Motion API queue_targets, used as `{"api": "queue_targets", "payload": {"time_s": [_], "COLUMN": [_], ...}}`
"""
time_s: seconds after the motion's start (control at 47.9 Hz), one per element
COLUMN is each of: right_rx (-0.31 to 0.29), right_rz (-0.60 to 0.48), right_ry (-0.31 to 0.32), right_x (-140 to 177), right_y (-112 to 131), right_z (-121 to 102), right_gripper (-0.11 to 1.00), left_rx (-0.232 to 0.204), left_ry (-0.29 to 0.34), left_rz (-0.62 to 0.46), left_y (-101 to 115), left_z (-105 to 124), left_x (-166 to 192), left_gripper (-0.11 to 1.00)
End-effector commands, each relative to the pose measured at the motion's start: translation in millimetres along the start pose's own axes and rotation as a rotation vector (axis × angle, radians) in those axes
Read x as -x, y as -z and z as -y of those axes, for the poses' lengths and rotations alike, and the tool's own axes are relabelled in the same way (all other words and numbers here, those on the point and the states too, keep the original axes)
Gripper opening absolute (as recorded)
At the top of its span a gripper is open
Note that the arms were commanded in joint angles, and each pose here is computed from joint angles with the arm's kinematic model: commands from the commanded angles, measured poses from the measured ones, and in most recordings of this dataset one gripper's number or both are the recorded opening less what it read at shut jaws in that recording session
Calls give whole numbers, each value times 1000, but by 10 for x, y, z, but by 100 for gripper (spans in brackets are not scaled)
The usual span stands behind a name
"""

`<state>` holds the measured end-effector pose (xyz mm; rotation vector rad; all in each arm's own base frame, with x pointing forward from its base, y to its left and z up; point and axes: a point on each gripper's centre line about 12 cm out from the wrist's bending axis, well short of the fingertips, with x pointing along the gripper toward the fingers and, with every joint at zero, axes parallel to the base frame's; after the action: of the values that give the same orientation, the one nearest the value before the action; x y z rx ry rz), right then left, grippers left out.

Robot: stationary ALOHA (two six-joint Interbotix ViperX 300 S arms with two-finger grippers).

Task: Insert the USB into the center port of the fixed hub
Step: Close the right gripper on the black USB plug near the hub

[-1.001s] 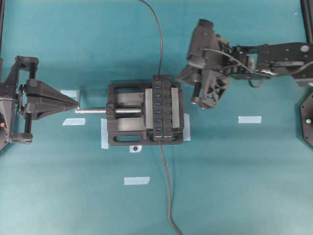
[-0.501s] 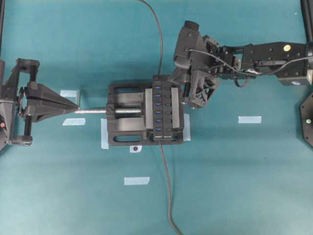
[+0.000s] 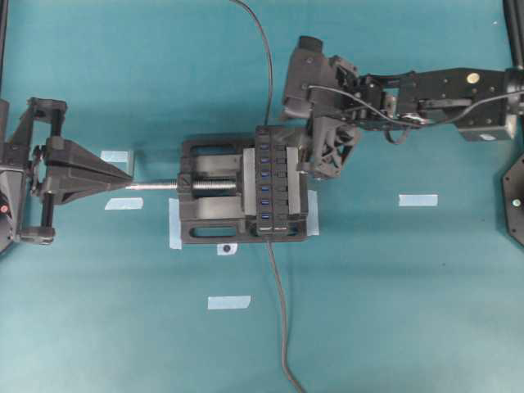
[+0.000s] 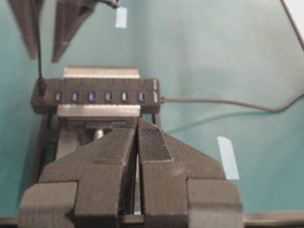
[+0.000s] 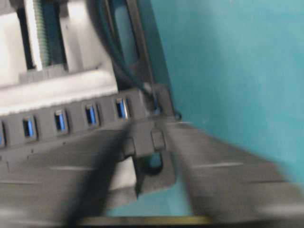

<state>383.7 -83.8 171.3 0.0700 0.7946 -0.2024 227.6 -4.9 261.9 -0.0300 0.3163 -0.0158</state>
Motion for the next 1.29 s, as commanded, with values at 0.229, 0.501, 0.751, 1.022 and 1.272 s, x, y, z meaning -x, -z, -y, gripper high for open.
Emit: {"api": "queue_targets", "payload": {"time_s": [0.229,0.501,0.751,1.022,1.272], "right_rx": [18,24,27,41,43], "right_rz": [35,26,15,-26,-20], "right_ry": [0,1,1,1,-3], "right_x": [-39,-134,-216,-230,-229], "right_y": [-170,-186,-220,-189,-201], "right_z": [-4,2,2,3,-23], "right_gripper": [80,79,78,49,13], "left_rx": [24,24,23,22,22], "left_ry": [4,3,6,7,7], "left_rz": [21,11,6,0,4], "left_y": [-113,-94,-81,-56,-47], "left_z": [11,10,17,20,19], "left_x": [-26,-48,-55,-56,-44], "left_gripper": [0,0,0,0,0]}}
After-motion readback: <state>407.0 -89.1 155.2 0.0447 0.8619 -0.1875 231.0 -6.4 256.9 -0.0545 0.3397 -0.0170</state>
